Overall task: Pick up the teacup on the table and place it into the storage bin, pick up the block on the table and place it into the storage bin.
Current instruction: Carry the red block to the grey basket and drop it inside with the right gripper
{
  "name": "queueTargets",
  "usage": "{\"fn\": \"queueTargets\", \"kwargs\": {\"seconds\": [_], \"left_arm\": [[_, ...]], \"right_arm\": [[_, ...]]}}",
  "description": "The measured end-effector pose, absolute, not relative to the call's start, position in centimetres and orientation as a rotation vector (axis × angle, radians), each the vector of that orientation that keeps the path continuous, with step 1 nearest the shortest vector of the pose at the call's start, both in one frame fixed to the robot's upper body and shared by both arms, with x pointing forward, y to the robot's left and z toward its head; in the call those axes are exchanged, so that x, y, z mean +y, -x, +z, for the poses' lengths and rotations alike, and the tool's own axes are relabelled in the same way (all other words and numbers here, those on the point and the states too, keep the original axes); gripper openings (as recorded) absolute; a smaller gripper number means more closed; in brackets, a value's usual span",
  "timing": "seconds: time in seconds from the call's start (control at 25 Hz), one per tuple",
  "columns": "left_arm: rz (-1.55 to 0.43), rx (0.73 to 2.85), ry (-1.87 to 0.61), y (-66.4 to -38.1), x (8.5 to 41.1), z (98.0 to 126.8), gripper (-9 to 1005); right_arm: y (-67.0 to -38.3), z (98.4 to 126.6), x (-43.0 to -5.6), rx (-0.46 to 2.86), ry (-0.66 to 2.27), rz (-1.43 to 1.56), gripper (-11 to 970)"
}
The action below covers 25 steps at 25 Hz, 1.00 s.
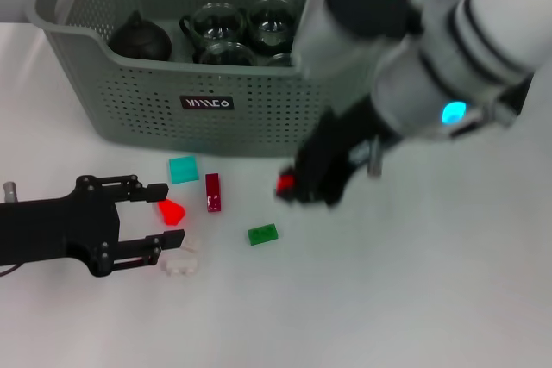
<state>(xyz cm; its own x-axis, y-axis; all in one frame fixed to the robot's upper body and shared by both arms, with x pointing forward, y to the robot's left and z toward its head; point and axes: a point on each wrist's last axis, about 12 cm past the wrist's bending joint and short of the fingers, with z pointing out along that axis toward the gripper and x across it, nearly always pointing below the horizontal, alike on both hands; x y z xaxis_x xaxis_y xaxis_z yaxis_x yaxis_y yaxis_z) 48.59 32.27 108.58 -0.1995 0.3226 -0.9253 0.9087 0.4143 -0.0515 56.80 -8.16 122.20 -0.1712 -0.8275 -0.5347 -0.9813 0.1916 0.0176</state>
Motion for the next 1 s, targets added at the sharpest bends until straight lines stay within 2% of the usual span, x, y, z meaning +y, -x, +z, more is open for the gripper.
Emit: {"fn": "queueTargets", "kwargs": {"seconds": [0.32, 0.48, 0.64, 0.84, 1.0], "left_arm": [[-0.790, 1.731, -1.077, -48.8, 32.2, 108.7, 648], [-0.790, 1.725, -1.081, -48.9, 32.0, 108.8, 648], [-0.791, 1.717, -1.079, -49.1, 32.0, 108.9, 648], [-0.798, 1.706, -1.077, -49.3, 31.7, 109.0, 648], [-0.799, 1.705, -1.076, -49.3, 31.7, 109.0, 648]], "right_arm": [[-59.6, 128.4, -8.9, 1.881, 1.494, 0.462, 205], [-61.9, 129.6, -9.6, 1.833, 1.365, 0.409, 210], [-64.6, 128.8, -9.8, 1.846, 1.276, 0.363, 214], [-67.3, 126.4, -10.0, 1.888, 1.217, 0.304, 220], [-68.2, 125.3, -10.3, 1.899, 1.194, 0.263, 224]]}}
